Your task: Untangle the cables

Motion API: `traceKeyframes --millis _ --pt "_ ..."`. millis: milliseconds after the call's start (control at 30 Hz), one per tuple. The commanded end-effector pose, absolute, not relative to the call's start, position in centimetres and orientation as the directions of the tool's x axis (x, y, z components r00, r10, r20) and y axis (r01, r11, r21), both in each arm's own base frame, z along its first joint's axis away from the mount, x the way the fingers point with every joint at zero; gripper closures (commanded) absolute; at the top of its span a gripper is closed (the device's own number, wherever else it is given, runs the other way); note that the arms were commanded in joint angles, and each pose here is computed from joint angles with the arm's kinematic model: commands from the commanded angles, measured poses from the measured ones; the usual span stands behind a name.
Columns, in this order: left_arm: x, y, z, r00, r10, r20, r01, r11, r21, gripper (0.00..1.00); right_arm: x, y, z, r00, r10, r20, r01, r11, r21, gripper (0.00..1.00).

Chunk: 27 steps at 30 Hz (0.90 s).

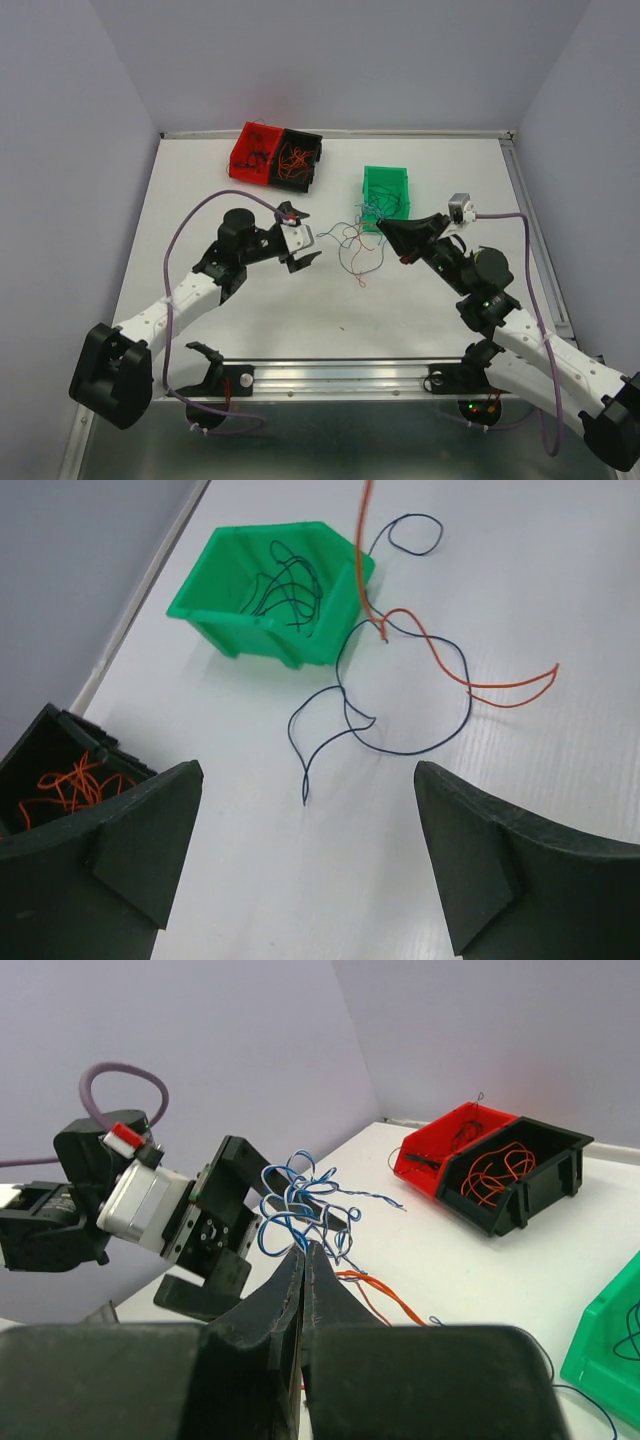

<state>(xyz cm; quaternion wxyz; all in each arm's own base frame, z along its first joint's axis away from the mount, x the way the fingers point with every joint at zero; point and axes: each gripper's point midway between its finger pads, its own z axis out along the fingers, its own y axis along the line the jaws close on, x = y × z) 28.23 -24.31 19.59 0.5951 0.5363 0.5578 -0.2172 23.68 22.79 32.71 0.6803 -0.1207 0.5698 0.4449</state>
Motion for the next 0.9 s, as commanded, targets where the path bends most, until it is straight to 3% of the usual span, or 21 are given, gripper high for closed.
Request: traceKeyframes --millis 0,400,467,500,567,600,700,733,867 --pt "26.5 -26.7 24.0 0.584 0.209 -0.784 0.753 0.219 0.620 0.01 22.5 22.7 35.9 0.009 0.521 -0.854 -0.793 0.524 0.311 0.99" --pt "29.0 -31.0 25.0 0.495 0.176 -0.851 0.816 0.242 0.525 0.13 21.8 23.9 36.1 -0.025 0.524 -0.851 -0.837 0.455 0.305 1.00" --pt "29.2 -31.9 25.2 0.483 0.171 -0.859 0.824 0.244 0.512 0.22 21.8 24.0 36.1 -0.028 0.524 -0.851 -0.840 0.449 0.305 0.99" --pt "29.5 -32.1 25.2 0.475 0.172 -0.863 0.827 0.249 0.505 0.34 21.9 24.1 35.9 -0.033 0.523 -0.852 -0.839 0.449 0.308 0.99" --pt "29.7 -32.5 24.9 0.447 0.171 -0.878 0.841 0.252 0.478 0.46 22.0 24.2 36.0 -0.032 0.524 -0.851 -0.838 0.450 0.309 0.99" --pt "29.7 -32.6 24.8 0.444 0.172 -0.879 0.845 0.247 0.475 0.62 22.1 24.2 35.9 -0.034 0.523 -0.852 -0.837 0.451 0.311 0.99" --pt "29.8 -32.5 24.4 0.437 0.182 -0.881 0.845 0.253 0.471 0.82 22.1 24.3 35.8 -0.039 0.523 -0.851 -0.840 0.445 0.312 0.99" --pt "30.0 -32.3 24.4 0.435 0.194 -0.879 0.838 0.269 0.474 1.00 22.1 24.4 35.9 -0.039 0.523 -0.851 -0.840 0.445 0.312 0.99" --pt "32.9 -30.5 24.0 0.332 0.246 -0.911 0.809 0.421 0.409 1.00 22.0 23.8 36.0 -0.026 0.538 -0.842 -0.831 0.457 0.318 0.99"
